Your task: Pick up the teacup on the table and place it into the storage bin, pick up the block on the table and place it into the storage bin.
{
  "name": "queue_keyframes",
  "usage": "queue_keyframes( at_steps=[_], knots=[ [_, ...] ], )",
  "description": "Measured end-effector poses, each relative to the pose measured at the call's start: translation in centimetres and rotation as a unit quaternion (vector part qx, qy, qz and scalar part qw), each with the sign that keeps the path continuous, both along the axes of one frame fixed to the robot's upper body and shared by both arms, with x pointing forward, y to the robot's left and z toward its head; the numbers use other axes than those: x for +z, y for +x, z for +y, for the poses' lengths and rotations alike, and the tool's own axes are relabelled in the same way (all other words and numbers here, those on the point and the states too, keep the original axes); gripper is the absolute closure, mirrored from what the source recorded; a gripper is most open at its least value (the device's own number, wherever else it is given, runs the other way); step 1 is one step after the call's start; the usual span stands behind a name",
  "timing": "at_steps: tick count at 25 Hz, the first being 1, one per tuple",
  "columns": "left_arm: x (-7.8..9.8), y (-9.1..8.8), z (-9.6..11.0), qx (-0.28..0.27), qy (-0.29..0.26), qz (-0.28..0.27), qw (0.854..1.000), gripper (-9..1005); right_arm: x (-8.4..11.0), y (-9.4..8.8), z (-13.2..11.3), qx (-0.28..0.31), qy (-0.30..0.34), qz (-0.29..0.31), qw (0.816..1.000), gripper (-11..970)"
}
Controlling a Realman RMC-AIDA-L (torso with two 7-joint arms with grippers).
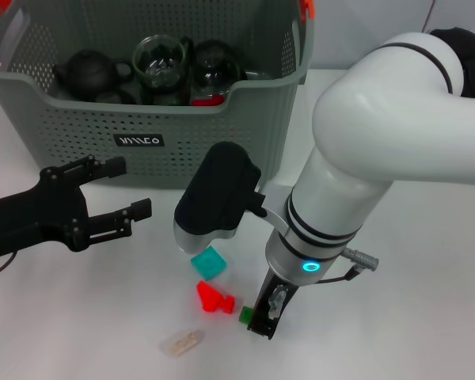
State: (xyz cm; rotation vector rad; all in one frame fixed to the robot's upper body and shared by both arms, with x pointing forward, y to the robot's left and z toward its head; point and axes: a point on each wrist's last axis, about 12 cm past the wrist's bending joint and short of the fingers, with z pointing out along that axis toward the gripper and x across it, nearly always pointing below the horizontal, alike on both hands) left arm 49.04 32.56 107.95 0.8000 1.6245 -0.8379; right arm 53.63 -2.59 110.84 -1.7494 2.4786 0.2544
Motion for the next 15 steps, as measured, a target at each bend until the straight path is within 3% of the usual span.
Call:
queue_keyframes(
  at_steps=[9, 15],
  knots=[
    [0.0, 0.0, 0.0, 0.0, 0.0, 0.0, 1.0, 174, 1.6, 0.9, -0.7, -0.015, 0.013, -0.003, 1.0, 761],
    [0.1, -0.1, 0.2, 0.006, -0.007, -0.004, 1.0, 174, 5.6, 2.4, -2.9, -0.041, 0.078, -0.013, 0.996, 760]
  ],
)
